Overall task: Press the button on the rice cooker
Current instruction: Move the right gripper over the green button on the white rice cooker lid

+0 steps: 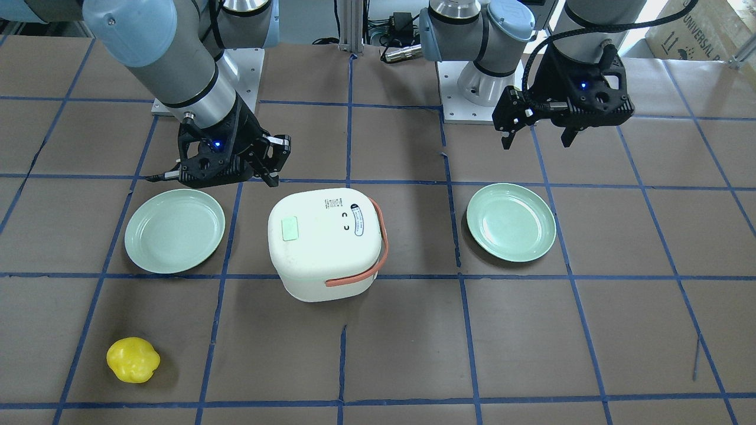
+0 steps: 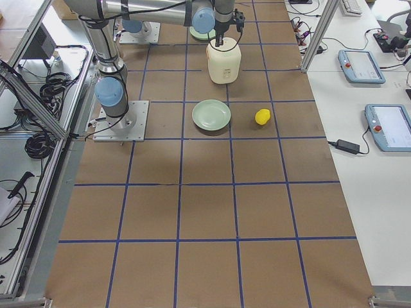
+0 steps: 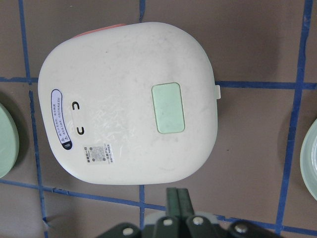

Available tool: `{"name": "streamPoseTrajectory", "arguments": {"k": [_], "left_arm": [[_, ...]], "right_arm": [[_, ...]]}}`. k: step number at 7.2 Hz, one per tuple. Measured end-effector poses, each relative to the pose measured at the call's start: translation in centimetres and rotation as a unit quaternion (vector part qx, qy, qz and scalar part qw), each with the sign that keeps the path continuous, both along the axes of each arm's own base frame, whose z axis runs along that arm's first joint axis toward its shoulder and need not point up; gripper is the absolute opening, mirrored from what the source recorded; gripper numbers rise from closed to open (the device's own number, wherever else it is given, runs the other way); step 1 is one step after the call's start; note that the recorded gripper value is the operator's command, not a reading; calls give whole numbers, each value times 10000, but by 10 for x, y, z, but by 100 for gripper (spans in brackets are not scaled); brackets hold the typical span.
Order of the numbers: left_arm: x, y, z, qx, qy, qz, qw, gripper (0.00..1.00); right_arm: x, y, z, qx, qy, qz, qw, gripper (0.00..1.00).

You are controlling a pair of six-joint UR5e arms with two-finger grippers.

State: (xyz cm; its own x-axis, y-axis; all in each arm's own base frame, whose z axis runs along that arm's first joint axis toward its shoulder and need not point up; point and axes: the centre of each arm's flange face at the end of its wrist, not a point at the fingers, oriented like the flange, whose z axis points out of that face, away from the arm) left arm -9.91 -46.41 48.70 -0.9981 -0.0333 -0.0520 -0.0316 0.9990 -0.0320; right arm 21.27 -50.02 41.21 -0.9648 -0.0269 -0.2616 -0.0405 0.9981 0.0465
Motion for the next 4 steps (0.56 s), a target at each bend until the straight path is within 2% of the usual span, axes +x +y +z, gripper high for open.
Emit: {"name": "streamPoseTrajectory", "arguments": {"k": [4], "left_arm": [[0, 0, 0, 0, 0, 0, 10000, 100]], "right_arm": [[4, -24, -20, -157, -25, -18, 9999, 9]]}}
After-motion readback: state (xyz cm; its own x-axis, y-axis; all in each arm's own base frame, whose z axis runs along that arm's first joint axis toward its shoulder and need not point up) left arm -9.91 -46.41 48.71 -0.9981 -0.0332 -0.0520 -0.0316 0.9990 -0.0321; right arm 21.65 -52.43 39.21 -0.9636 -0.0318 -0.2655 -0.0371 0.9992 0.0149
